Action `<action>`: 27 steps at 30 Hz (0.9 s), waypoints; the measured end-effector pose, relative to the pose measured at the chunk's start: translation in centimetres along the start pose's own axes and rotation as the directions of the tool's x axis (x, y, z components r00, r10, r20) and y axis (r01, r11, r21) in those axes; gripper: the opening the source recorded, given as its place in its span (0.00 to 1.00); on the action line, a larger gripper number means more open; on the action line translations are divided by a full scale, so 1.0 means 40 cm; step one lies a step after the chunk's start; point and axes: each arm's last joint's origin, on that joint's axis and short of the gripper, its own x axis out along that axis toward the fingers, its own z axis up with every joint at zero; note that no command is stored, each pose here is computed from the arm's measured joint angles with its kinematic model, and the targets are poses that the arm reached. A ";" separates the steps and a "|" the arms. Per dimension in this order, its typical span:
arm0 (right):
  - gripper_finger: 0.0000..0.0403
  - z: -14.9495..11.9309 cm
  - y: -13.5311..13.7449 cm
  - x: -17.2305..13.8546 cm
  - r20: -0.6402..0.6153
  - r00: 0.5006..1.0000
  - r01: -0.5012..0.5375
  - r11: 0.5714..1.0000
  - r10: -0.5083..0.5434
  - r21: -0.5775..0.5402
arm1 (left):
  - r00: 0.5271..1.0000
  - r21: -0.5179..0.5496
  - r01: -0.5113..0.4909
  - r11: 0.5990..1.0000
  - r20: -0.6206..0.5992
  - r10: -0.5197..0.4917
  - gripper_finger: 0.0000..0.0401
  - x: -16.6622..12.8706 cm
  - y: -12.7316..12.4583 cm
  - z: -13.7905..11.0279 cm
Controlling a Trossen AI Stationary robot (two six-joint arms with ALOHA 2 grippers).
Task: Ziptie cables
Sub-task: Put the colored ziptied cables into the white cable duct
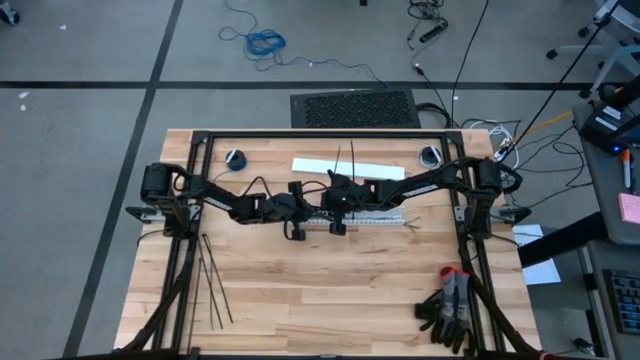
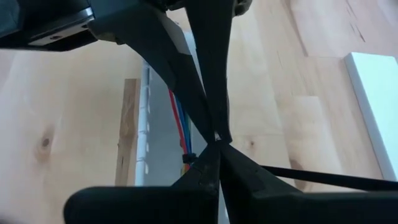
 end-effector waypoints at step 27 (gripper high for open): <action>0.00 0.054 0.023 -0.116 0.004 0.998 0.071 0.997 -0.071 -0.031 | 0.980 -0.001 0.185 0.983 0.072 -0.184 0.00 -0.002 -0.019 0.009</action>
